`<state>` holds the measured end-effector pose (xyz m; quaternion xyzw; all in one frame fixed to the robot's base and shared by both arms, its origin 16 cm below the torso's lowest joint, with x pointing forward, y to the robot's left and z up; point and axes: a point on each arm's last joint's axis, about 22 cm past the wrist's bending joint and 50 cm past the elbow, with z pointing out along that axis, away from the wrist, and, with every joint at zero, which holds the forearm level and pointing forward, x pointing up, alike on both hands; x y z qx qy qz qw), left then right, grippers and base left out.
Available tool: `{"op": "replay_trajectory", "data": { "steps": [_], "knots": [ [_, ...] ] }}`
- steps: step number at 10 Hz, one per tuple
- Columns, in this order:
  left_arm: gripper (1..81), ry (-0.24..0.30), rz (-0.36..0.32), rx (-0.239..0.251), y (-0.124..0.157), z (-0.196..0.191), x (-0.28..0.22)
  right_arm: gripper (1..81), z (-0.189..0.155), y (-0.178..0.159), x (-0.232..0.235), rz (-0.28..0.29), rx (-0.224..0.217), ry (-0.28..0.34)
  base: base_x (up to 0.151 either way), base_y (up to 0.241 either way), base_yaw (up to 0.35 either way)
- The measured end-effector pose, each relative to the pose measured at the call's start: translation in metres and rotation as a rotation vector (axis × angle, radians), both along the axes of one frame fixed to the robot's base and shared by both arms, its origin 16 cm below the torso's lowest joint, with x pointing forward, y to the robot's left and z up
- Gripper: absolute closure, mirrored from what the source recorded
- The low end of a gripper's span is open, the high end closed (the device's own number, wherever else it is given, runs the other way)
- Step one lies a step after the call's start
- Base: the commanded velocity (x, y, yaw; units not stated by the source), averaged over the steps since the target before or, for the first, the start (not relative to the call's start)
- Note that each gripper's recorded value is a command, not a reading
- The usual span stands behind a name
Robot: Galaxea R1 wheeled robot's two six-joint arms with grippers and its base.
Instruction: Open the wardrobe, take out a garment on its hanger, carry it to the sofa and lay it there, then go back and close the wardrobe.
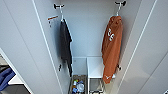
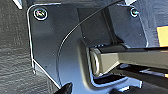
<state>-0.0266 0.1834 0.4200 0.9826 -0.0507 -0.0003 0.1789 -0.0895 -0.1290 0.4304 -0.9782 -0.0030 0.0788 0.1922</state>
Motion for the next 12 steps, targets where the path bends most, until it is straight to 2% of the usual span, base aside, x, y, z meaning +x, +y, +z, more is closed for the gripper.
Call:
{"op": "replay_trajectory", "data": {
  "steps": [3,12],
  "knots": [
    [1.0,-0.001,0.0,0.007,0.005,0.0,0.0,1.0,0.0,0.0,-0.001,-0.002,0.0,0.0,0.023,0.0,0.0],
    [1.0,0.008,0.001,0.006,0.008,0.001,-0.013,1.0,0.0,0.0,0.001,-0.002,-0.001,-0.006,0.095,0.0,0.0]
  ]
}}
